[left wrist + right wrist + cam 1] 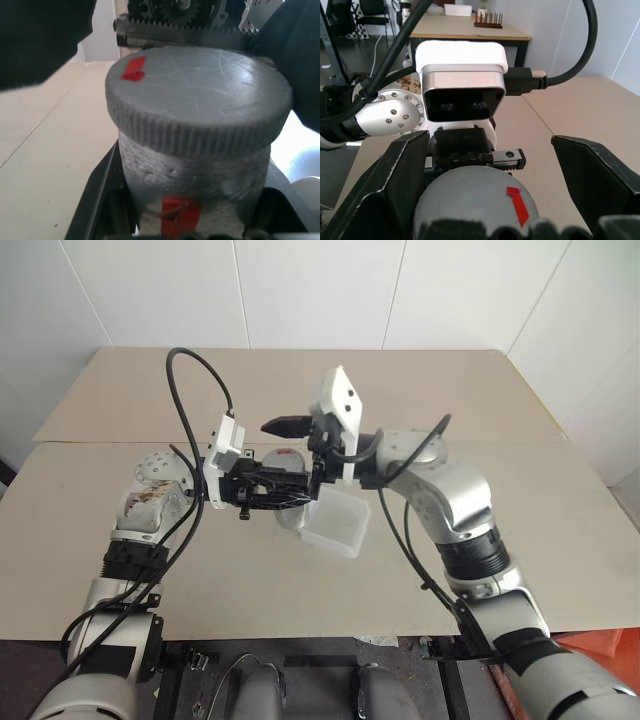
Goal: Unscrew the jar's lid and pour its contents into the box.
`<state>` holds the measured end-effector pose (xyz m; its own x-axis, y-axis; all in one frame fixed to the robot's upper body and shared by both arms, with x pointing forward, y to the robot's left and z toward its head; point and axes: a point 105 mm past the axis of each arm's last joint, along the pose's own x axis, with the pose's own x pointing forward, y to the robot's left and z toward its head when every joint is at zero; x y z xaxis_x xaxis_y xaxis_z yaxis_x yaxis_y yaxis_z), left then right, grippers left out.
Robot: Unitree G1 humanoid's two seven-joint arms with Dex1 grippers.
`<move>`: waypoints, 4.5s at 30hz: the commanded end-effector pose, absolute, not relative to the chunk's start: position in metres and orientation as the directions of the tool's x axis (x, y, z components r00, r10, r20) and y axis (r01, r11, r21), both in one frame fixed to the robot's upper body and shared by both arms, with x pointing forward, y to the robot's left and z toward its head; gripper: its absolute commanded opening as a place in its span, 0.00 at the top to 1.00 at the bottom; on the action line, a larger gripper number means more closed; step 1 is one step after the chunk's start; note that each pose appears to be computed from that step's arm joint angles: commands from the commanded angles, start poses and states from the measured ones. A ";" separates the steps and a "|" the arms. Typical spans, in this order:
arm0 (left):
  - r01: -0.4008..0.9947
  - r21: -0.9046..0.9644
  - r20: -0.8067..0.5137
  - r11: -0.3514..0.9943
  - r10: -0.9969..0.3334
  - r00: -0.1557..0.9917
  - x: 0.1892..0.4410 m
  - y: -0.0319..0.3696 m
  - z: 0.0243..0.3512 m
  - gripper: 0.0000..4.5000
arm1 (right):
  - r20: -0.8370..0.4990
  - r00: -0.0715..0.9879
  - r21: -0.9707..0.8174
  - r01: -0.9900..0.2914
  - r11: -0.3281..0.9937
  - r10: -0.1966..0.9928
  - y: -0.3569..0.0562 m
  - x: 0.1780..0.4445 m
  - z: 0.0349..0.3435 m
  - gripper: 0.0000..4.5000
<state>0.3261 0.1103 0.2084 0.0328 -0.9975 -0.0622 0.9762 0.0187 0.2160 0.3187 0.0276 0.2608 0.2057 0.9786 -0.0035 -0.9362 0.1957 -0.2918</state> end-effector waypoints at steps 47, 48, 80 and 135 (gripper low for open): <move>0.963 0.269 -0.073 0.000 -0.997 0.020 0.321 0.117 0.220 0.56 | -0.018 0.211 -0.373 -0.908 0.189 0.977 -0.026 0.297 0.268 0.01; 0.963 0.269 -0.073 0.000 -0.997 0.021 0.321 0.117 0.220 0.56 | -0.023 0.201 -0.374 -0.910 0.178 0.979 -0.027 0.295 0.267 0.01; 0.961 0.276 -0.068 0.009 -0.997 0.028 0.321 0.117 0.220 0.56 | -0.030 0.166 -0.332 -0.932 0.147 0.986 0.015 0.298 0.274 0.01; 0.957 0.289 -0.063 0.032 -0.997 0.052 0.325 0.120 0.222 0.56 | -0.051 0.134 -0.339 -0.935 0.109 0.990 0.028 0.291 0.269 0.29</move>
